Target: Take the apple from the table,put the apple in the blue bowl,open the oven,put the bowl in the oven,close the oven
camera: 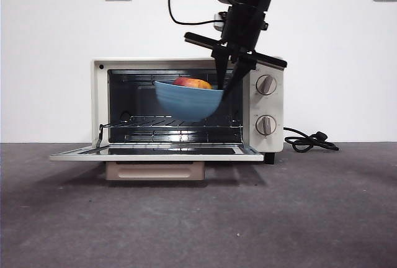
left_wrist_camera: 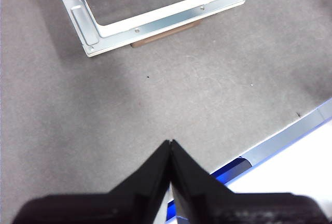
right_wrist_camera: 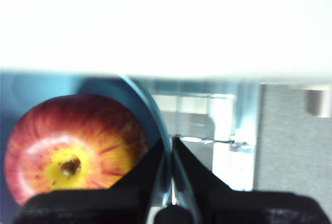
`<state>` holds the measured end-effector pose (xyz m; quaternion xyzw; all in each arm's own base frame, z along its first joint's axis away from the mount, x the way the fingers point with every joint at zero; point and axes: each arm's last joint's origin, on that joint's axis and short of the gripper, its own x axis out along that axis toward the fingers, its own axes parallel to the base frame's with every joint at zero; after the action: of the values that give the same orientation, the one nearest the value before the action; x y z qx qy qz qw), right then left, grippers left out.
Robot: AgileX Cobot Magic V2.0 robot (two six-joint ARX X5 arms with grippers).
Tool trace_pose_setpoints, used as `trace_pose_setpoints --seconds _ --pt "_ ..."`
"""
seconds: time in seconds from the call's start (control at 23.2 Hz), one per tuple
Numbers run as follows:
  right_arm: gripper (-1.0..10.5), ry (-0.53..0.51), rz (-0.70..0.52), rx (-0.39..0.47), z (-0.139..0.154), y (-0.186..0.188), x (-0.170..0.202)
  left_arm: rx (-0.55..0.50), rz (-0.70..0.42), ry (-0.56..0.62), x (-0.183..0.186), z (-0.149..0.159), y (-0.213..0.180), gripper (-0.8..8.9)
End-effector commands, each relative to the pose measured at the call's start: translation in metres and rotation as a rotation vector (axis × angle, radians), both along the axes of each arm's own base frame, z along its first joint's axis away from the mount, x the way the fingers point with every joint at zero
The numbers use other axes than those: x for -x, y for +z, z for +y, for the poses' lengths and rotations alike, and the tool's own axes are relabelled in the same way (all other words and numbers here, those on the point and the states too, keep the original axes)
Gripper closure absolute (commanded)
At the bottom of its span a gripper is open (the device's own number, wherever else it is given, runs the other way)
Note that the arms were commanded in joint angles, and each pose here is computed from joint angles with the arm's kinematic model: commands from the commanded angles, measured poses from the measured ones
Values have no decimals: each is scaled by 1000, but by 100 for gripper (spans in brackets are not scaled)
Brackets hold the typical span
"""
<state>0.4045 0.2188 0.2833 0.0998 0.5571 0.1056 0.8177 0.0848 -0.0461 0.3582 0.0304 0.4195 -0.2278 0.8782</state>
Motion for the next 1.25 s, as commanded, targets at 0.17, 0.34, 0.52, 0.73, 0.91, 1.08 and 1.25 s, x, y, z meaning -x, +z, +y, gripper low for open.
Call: trace_pose_setpoints --seconds 0.17,0.34,0.52,0.73,0.91,1.08,1.25 --pt "958 -110 -10 -27 -1 -3 -7 -8 -6 -13 0 -1 -2 819" --pt "958 -145 -39 -26 -1 -2 -10 -9 -5 -13 0 0 -2 819" --pt "958 -165 -48 -35 0 -2 -12 -12 1 -13 0 0 -2 819" --pt "958 -159 -25 -10 0 -7 -11 -12 2 -13 0 0 -2 819" --pt "958 -156 -4 3 1 -14 -12 -12 2 -13 0 0 -2 819" --pt "947 -153 -9 6 1 -14 -12 -15 8 -13 1 0 -3 819" --pt "939 -152 -22 -5 2 -13 -13 -15 8 -13 1 0 -3 819"
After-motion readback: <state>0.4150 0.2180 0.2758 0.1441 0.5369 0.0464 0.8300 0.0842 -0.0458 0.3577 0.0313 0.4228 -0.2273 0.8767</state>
